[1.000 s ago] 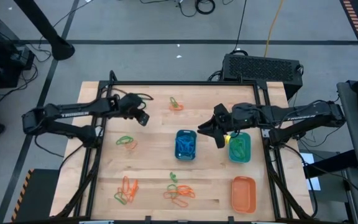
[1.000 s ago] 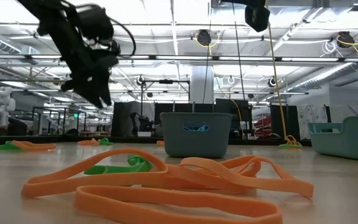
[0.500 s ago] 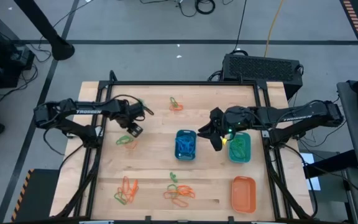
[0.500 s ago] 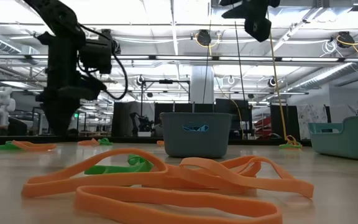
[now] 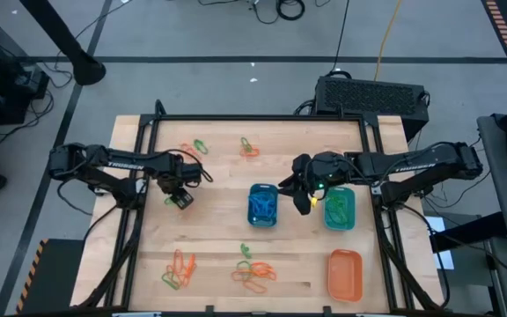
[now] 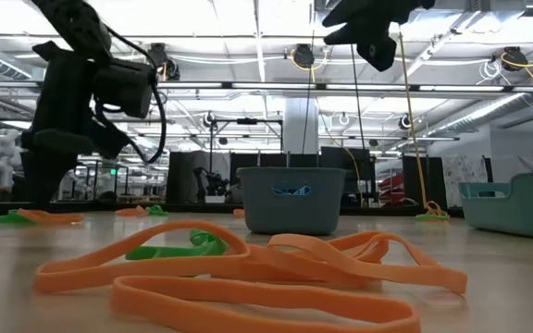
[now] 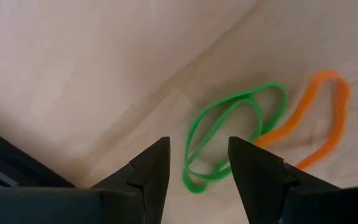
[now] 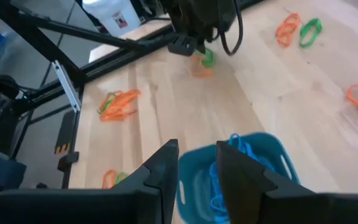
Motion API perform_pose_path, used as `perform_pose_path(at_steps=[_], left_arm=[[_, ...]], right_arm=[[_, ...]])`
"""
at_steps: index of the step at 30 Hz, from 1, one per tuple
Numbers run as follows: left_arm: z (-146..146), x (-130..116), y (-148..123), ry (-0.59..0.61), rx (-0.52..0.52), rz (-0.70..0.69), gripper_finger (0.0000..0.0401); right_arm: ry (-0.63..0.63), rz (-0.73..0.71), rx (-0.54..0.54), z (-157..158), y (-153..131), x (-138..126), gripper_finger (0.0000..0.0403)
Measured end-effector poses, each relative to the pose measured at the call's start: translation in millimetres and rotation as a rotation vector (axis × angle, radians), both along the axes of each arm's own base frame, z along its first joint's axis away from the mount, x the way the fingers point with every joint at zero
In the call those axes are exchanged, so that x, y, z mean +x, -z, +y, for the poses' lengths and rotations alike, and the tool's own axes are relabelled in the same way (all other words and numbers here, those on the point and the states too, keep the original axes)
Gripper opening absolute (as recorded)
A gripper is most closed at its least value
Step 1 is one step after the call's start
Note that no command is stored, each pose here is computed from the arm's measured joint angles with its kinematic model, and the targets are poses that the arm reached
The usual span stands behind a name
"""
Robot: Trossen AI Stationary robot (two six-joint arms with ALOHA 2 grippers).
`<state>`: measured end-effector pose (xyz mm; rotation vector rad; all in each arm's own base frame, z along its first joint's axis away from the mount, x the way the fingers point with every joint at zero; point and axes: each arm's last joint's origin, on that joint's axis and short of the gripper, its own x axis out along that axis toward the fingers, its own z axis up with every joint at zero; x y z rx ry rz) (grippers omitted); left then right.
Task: Sort rubber bands into baskets
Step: Put the green rubberband into the light blue bin
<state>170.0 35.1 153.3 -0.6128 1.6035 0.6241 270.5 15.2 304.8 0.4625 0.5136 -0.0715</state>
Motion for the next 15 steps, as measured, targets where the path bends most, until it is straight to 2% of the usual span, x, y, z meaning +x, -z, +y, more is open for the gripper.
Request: perform_pose_path(at_steps=[9, 15], left_arm=[[1.1, 4.0, 3.8, 0.001, 0.02, -0.057, 0.0171], [1.9, 4.3, 7.5, 0.027, 0.028, -0.048, 0.0171]], right_arm=[[0.016, -0.01, -0.015, -6.8, -1.1, 0.4, 0.01], [0.021, -0.01, -0.015, -8.4, -1.0, 0.4, 0.01]])
